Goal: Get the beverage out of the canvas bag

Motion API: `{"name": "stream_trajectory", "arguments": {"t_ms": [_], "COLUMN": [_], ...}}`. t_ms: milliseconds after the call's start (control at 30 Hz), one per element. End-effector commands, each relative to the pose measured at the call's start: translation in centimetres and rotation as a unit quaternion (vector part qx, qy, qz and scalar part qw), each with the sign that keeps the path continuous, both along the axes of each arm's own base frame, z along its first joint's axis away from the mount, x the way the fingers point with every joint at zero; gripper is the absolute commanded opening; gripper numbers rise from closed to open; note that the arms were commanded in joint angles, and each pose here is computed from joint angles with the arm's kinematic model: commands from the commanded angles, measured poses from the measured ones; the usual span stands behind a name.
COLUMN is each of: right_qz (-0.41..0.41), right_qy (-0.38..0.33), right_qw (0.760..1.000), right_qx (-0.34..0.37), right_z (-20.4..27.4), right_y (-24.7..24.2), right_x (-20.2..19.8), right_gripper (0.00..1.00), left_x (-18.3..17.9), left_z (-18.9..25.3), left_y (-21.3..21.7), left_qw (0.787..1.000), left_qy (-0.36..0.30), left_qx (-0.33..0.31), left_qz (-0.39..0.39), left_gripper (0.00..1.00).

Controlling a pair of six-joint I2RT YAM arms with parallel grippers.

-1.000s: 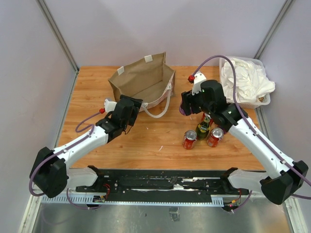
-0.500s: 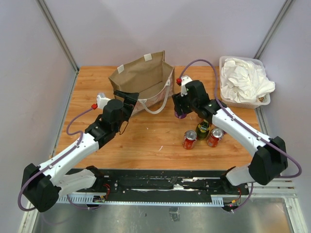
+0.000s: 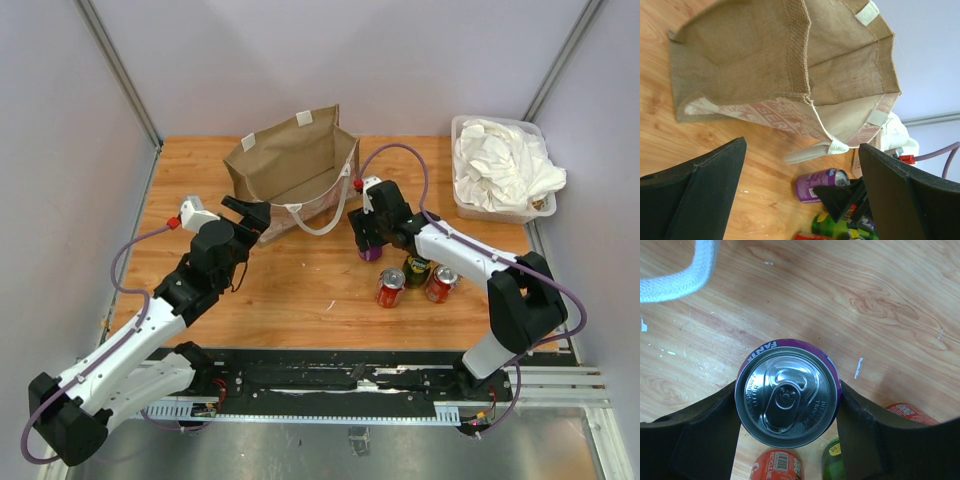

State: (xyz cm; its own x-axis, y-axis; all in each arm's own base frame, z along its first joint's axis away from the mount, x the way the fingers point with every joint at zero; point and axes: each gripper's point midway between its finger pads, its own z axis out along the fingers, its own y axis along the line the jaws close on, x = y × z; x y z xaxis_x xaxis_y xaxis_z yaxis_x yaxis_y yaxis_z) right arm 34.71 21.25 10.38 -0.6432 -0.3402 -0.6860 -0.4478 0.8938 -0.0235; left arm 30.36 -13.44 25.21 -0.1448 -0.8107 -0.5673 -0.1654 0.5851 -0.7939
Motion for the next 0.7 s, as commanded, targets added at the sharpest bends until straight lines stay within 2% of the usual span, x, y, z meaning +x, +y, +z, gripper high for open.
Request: {"name": "stream_trajectory", "arguments": {"t_ms": [0, 267, 533, 600, 667], "right_qz": [-0.024, -0.034, -0.058, -0.058, -0.052], "right_qy": [-0.041, -0.037, -0.039, -0.043, -0.048], "right_qw": [0.999, 0.999, 0.997, 0.997, 0.997], "right_qx": [0.026, 0.021, 0.027, 0.030, 0.027], "right_z": [1.3, -0.7, -0.5, 0.0, 0.5], "right_y": [-0.1, -1.0, -2.0, -2.1, -2.2], "right_x": [1.8, 1.2, 0.2, 0.0, 0.0], "right_gripper": [0.01, 0.09, 0.24, 0.36, 0.61], "left_x": [-0.9, -1.6, -1.9, -2.0, -2.1], "left_z": [-0.9, -2.0, -2.3, -2.2, -2.1], "left_y": [2.9, 4.1, 5.0, 5.2, 5.4], "left_qw": [0.997, 0.994, 0.991, 0.991, 0.990], "left_qy": [0.001, 0.015, 0.019, 0.016, 0.015], "left_qx": [0.075, 0.100, 0.114, 0.117, 0.120], "left_qz": [0.034, 0.048, 0.061, 0.065, 0.068], "left_gripper": [1.00, 0.99, 1.00, 1.00, 1.00]}}
